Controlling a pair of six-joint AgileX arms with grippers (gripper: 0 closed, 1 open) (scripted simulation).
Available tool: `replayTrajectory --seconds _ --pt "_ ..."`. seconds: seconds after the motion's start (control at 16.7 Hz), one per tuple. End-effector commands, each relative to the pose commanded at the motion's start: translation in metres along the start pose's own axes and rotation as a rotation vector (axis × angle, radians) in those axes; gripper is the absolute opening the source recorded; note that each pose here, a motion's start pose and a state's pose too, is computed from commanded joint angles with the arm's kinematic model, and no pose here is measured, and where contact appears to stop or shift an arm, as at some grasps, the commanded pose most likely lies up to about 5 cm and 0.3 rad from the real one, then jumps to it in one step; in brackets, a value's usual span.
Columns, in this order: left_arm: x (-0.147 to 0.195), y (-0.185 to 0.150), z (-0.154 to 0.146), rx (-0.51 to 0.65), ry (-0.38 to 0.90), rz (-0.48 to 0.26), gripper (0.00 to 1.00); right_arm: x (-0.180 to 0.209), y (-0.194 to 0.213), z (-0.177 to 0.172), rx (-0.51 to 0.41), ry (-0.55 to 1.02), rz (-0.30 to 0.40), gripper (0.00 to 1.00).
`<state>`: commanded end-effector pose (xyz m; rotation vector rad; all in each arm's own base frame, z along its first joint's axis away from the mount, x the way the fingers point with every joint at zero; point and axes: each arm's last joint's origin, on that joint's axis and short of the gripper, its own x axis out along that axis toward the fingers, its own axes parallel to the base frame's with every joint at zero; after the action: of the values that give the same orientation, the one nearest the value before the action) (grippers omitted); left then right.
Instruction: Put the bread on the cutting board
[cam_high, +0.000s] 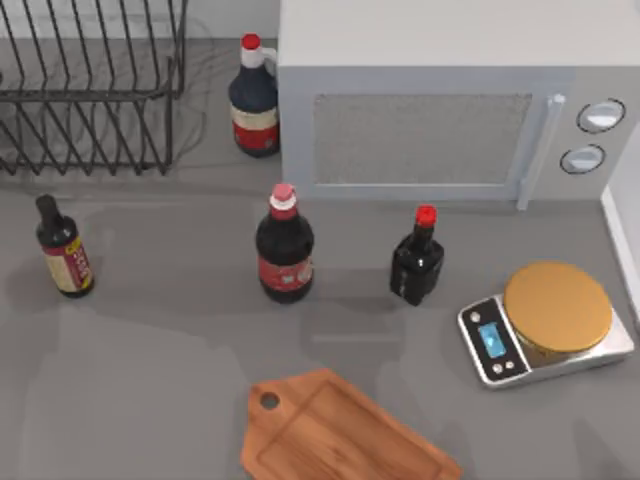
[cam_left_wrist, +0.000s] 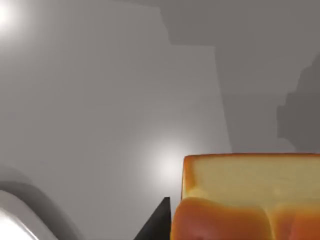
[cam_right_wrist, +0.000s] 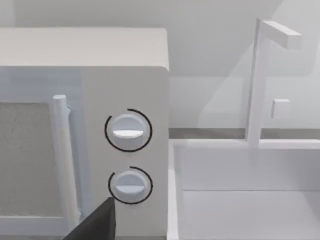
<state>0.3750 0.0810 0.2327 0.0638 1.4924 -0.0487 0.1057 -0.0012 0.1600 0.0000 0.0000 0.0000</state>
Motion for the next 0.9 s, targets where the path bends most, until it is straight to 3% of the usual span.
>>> replayTrajectory --seconds 0.18,0.36,0.6,0.9 --pt "-0.026 -0.033 0.0 0.252 -0.078 0.007 0.0 0.0 0.0 0.0 0.0 0.0 0.0 1.0" --pt "-0.044 -0.085 -0.002 0.621 -0.147 0.009 0.0 0.0 0.0 0.0 0.0 0.0 0.0 1.0" --pt "-0.056 -0.173 -0.019 1.245 -0.225 0.005 0.0 0.0 0.0 0.0 0.0 0.0 0.0 1.0" --pt "-0.046 -0.28 -0.067 2.074 -0.273 -0.004 0.0 0.0 0.0 0.0 0.0 0.0 0.0 1.0"
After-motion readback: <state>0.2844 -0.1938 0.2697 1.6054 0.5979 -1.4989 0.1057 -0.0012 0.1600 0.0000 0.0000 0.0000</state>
